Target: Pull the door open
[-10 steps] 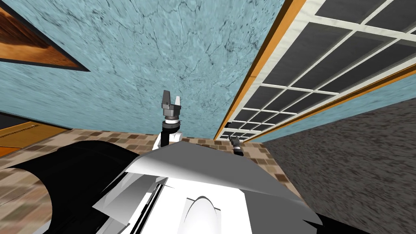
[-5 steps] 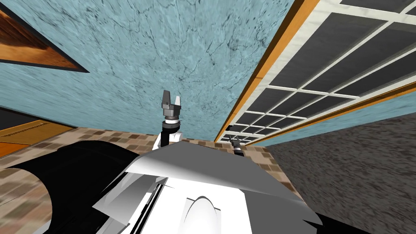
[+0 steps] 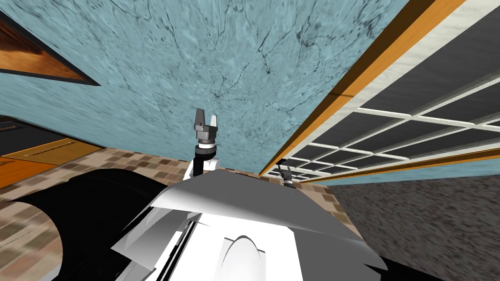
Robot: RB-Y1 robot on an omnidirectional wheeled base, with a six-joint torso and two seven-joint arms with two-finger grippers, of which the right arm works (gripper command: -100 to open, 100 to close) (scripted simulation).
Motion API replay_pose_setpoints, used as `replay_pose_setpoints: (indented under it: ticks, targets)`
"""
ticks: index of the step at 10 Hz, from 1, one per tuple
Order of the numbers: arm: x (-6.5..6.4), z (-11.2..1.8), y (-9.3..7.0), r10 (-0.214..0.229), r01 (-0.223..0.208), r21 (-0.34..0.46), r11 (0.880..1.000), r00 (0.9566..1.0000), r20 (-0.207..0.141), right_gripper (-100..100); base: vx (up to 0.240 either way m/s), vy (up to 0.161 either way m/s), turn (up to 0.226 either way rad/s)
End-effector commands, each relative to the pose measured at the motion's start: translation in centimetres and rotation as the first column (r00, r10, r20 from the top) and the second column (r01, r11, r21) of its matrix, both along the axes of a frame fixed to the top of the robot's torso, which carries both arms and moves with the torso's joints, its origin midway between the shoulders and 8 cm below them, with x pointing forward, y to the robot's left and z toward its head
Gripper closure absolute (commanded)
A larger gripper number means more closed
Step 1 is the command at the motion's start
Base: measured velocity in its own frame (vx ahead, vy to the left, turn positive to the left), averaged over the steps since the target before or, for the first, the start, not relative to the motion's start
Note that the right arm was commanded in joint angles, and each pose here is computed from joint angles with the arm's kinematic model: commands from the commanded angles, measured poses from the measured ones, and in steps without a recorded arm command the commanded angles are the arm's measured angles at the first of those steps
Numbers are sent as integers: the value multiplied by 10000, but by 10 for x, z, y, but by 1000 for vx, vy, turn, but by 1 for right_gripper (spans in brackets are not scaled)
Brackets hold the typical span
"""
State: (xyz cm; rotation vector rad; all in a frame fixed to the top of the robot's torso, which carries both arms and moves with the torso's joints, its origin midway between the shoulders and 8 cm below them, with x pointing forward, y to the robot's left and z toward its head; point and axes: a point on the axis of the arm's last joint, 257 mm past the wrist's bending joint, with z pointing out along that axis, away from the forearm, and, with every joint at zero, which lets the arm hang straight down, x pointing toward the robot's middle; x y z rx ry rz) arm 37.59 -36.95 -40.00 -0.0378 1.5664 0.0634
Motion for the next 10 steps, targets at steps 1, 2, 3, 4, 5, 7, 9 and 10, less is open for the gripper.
replay_pose_setpoints:
  ticks: [1,2,3,4,5,7,9,10]
  targets:
    - [-10,0,-15,-282,282,-6,9996,9996,14,-100,175,25,192]
    - [-11,0,-18,-336,336,-6,9994,9994,14,-100,192,11,104]
    - [-15,0,-24,-438,438,-9,9990,9990,15,-100,142,27,28]
    - [-19,-5,-18,-357,358,29,9994,9993,-90,-100,32,17,-26]
    - [-19,-5,-18,-357,358,29,9994,9993,-90,100,-29,4,3]
    - [-19,-5,-18,-357,358,29,9994,9993,-90,100,-10,-14,-1]
    - [-19,-5,-18,-357,358,29,9994,9993,-90,100,0,0,0]
    - [-19,-5,-18,-357,358,29,9994,9993,-90,100,0,0,0]
